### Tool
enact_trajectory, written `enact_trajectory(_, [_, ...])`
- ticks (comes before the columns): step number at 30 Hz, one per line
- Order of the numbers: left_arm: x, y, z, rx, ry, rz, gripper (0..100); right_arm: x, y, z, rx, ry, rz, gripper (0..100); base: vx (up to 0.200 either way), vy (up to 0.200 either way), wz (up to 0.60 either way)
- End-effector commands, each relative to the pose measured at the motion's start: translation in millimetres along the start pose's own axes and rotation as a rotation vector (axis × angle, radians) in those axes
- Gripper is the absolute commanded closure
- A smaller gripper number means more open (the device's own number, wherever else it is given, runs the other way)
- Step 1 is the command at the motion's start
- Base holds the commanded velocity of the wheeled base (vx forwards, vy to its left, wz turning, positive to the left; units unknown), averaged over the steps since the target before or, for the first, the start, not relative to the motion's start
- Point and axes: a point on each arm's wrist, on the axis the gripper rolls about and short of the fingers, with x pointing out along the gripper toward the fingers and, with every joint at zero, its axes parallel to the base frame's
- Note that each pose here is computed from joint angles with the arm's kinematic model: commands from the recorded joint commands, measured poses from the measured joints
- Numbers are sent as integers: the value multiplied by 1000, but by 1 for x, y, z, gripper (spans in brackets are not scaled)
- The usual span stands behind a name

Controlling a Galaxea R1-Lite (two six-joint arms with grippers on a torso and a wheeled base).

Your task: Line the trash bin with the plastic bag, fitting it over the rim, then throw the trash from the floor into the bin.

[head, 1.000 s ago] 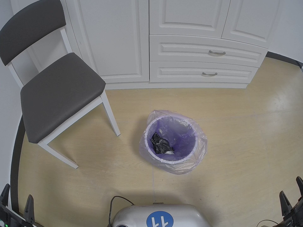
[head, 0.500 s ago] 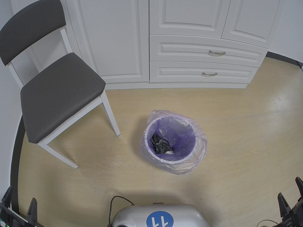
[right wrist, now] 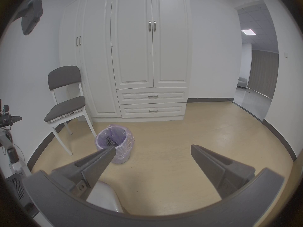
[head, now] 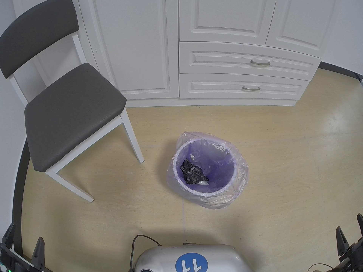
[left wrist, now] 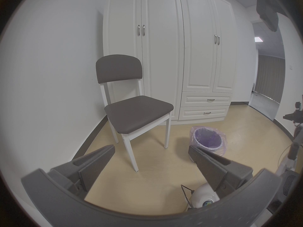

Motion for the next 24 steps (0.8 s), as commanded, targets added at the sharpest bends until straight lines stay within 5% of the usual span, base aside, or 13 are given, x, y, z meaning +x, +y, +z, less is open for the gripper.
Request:
enact_trajectory(1, [0, 0, -5, 1, 5, 0, 0, 0, 0, -5, 4, 1, 0, 0, 0, 0, 0])
enact_trajectory(24, [0, 0, -5, -2, 5, -1, 0, 0, 0, -5, 11, 0, 2, 0, 0, 0, 0])
